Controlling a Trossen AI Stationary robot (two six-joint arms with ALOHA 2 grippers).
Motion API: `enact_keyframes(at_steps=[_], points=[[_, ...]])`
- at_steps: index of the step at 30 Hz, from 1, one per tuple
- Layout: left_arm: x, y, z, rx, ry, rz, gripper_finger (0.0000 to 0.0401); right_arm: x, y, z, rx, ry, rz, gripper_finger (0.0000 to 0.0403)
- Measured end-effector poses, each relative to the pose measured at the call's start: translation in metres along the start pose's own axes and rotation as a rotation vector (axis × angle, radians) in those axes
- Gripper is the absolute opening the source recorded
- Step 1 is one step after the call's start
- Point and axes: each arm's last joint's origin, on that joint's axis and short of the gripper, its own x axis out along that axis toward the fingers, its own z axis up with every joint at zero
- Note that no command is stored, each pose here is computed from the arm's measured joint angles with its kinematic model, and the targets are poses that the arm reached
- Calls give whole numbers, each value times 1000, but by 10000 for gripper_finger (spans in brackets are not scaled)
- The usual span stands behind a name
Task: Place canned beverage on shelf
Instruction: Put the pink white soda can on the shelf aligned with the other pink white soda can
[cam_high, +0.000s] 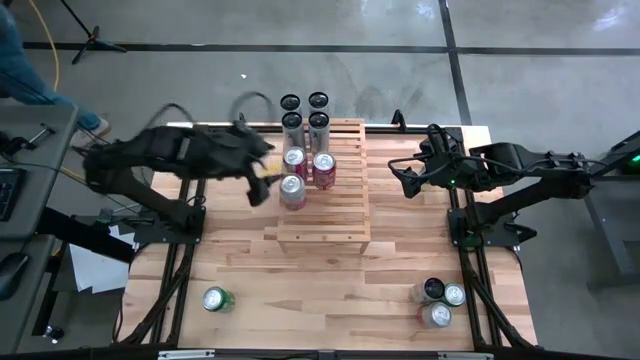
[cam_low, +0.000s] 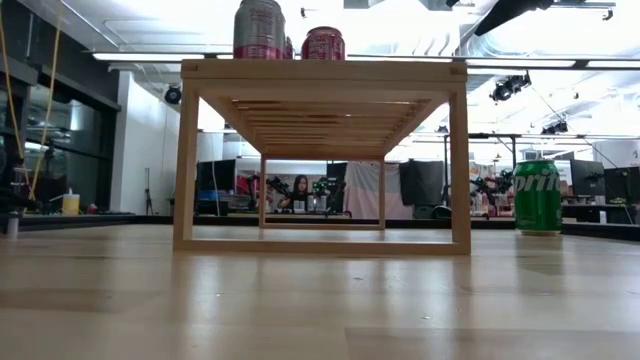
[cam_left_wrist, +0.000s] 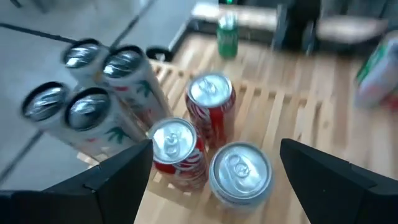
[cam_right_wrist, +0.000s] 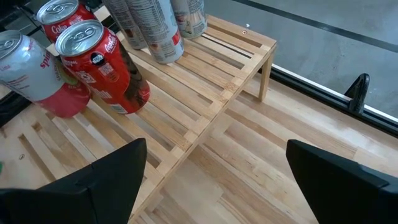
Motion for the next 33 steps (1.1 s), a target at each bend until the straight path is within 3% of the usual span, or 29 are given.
enact_keyframes(at_steps=[6,14,17,20,29,33], points=[[-40,12,-22,-212,-218,-48,342,0,0,0,-29,7,6,371],[-41,3,-75,-391,-431,-295,342,0,1,-2,-68,55,53,371],[-36,-2,-85,-397,-493,-377,342,0,2,-2,-75,59,58,371],[-33,-3,-89,-394,-529,-388,342,0,2,-2,-75,60,59,371],[-34,-1,-87,-342,-572,-305,342,0,2,-2,-101,78,79,371],[-33,0,-87,-341,-571,-289,342,0,7,-1,-73,132,188,371]])
